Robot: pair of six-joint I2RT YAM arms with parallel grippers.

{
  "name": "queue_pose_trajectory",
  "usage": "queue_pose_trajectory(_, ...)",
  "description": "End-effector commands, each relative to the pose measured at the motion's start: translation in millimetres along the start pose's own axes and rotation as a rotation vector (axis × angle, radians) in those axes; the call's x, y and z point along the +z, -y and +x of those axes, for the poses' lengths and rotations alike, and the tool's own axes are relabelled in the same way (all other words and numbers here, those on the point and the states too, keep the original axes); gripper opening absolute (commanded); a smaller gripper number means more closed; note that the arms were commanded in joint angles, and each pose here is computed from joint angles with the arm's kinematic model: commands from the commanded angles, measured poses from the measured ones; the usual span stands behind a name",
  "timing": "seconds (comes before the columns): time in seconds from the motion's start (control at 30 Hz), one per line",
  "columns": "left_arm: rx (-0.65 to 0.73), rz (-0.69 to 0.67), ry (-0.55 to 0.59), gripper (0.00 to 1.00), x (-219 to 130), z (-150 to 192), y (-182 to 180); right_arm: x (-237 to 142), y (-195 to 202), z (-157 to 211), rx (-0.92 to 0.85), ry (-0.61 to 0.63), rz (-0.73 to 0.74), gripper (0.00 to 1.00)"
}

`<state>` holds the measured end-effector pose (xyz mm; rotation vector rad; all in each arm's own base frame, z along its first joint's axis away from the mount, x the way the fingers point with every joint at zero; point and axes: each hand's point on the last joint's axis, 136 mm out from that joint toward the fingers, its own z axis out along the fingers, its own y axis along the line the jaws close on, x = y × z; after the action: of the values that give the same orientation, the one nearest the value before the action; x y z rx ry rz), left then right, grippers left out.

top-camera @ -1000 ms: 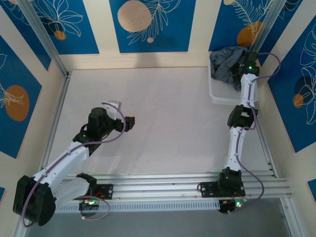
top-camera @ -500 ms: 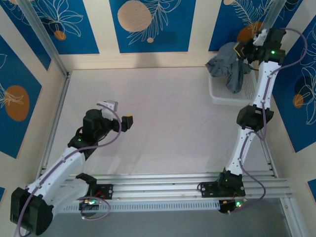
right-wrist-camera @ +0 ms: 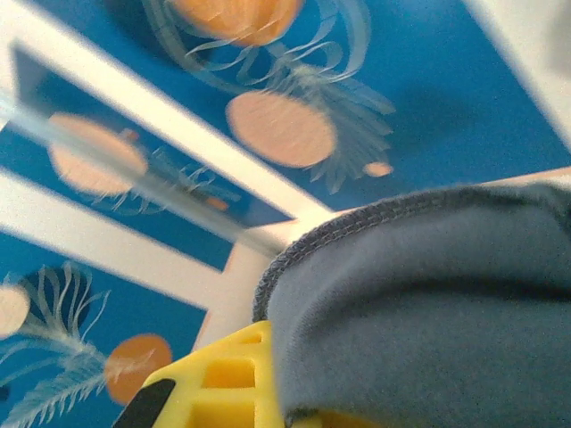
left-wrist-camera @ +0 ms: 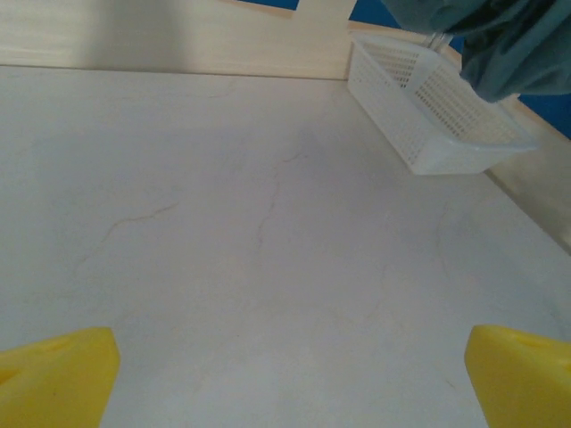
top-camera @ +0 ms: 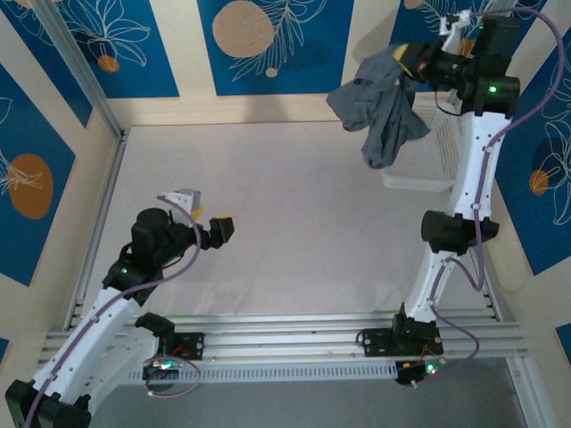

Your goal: Fold the inside-out t-shirt

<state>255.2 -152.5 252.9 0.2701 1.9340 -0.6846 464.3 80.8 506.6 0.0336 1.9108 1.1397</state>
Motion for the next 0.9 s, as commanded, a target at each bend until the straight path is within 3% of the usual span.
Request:
queue_pose_trajectory(0.0,-0.021,0.063,0.017,0.99,-11.3,-20.9,19.9,0.7,-90.2,49.8,-0.155,-0.099,-0.156,0.0)
queue_pose_trajectory(0.03,-0.023,0.065,0.024,0.99,-12.7,-24.4,21.3,8.1,-98.7,66.4,-0.162,-0.148,-0.178,0.0)
queue_pose_trajectory(0.07,-0.025,0.063,0.029,0.99,-14.0,-27.4,22.0,15.4,-105.8,84.9,-0.174,-0.203,-0.198,0.14)
queue_pose_trajectory(0.1,-0.028,0.06,0.035,0.99,-15.3,-30.8,22.3,18.5,-112.4,99.4,-0.196,-0.241,-0.211,0.37)
queue_pose_trajectory(0.13,-0.032,0.059,0.038,0.99,-16.2,-33.1,23.0,18.8,-112.8,107.7,-0.218,-0.256,-0.189,0.53)
queue_pose_trajectory(0.2,-0.051,0.044,0.039,0.99,-18.1,-37.2,22.1,12.4,-94.8,111.1,-0.295,-0.218,0.006,0.7)
queue_pose_trajectory(0.3,-0.134,-0.027,-0.001,0.98,-17.4,-34.9,11.4,-15.5,-51.2,106.4,-0.331,-0.17,0.326,0.71)
queue_pose_trajectory(0.4,-0.178,-0.095,-0.069,0.93,-12.0,-24.4,0.0,-42.9,-18.5,120.5,-0.304,-0.195,0.504,0.71)
queue_pose_trajectory(0.53,-0.233,-0.224,-0.168,0.86,-4.2,3.2,-24.8,-59.8,10.2,168.6,-0.235,-0.198,0.524,0.71)
queue_pose_trajectory(0.63,-0.262,-0.287,-0.264,0.85,5.5,28.8,-38.9,-68.7,58.6,216.3,-0.124,-0.149,0.607,0.68)
queue_pose_trajectory(0.77,-0.298,-0.306,-0.399,0.87,30.4,53.8,-47.6,-23.0,107.0,306.5,0.045,-0.298,0.549,0.65)
queue_pose_trajectory(0.87,-0.313,-0.208,-0.473,0.88,63.8,62.4,-38.0,24.0,123.6,357.1,0.056,-0.428,0.511,0.67)
